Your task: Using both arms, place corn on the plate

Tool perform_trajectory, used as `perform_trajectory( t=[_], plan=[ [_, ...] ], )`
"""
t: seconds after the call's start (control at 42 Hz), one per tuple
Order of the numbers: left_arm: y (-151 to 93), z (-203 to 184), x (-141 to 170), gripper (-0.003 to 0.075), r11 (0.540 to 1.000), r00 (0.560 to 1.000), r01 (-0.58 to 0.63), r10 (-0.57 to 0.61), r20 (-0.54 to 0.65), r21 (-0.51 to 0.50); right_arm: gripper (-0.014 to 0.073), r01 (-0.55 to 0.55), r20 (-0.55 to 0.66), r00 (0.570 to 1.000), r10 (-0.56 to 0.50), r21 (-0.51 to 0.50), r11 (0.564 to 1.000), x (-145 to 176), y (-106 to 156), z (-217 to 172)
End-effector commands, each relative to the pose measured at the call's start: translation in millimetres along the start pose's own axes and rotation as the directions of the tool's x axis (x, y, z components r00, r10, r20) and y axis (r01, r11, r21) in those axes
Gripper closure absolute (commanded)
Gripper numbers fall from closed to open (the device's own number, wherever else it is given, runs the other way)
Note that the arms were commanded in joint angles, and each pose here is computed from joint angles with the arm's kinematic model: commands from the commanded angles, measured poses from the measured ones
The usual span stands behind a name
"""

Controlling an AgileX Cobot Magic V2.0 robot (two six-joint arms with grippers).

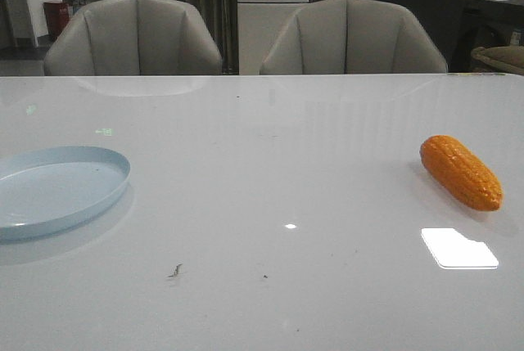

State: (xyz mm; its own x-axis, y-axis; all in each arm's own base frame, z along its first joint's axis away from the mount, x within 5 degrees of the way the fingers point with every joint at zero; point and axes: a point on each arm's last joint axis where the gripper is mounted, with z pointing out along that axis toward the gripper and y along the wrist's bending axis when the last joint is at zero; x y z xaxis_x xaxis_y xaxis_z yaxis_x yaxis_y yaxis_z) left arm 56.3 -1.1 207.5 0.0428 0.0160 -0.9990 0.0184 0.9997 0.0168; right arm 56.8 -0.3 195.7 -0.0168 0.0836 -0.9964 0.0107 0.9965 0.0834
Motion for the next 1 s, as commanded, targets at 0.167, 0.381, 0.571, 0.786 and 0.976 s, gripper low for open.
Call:
perform_trajectory(
  t=[0.167, 0.381, 0.571, 0.786, 0.976],
  plan=[
    [0, 0, -8, 0.0631, 1.000, 0.996, 0.009, -0.009, 0.090, -0.001, 0.0529, 0.011, 0.126, 0.992, -0.011, 0.002, 1.000, -15, 0, -3],
    [0, 0, -8, 0.0631, 1.000, 0.996, 0.009, -0.009, 0.090, -0.001, 0.0529, 0.011, 0.126, 0.992, -0.011, 0.002, 1.000, -15, 0, -3],
    [0, 0, -8, 0.0631, 1.000, 0.996, 0.009, -0.009, 0.090, -0.001, 0.0529, 0.011, 0.126, 0.992, -0.011, 0.002, 1.000, -15, 0, -3],
    [0, 0, -12, 0.0631, 1.000, 0.991, 0.011, -0.011, 0.135, -0.003, 0.0529, 0.013, 0.134, 0.991, -0.013, 0.002, 1.000, -16, 0, -3],
    [2, -4, -30, 0.0631, 0.999, 0.949, 0.047, -0.042, 0.312, -0.008, 0.0529, 0.016, 0.164, 0.986, -0.016, 0.002, 1.000, -19, 1, -4]
  ],
)
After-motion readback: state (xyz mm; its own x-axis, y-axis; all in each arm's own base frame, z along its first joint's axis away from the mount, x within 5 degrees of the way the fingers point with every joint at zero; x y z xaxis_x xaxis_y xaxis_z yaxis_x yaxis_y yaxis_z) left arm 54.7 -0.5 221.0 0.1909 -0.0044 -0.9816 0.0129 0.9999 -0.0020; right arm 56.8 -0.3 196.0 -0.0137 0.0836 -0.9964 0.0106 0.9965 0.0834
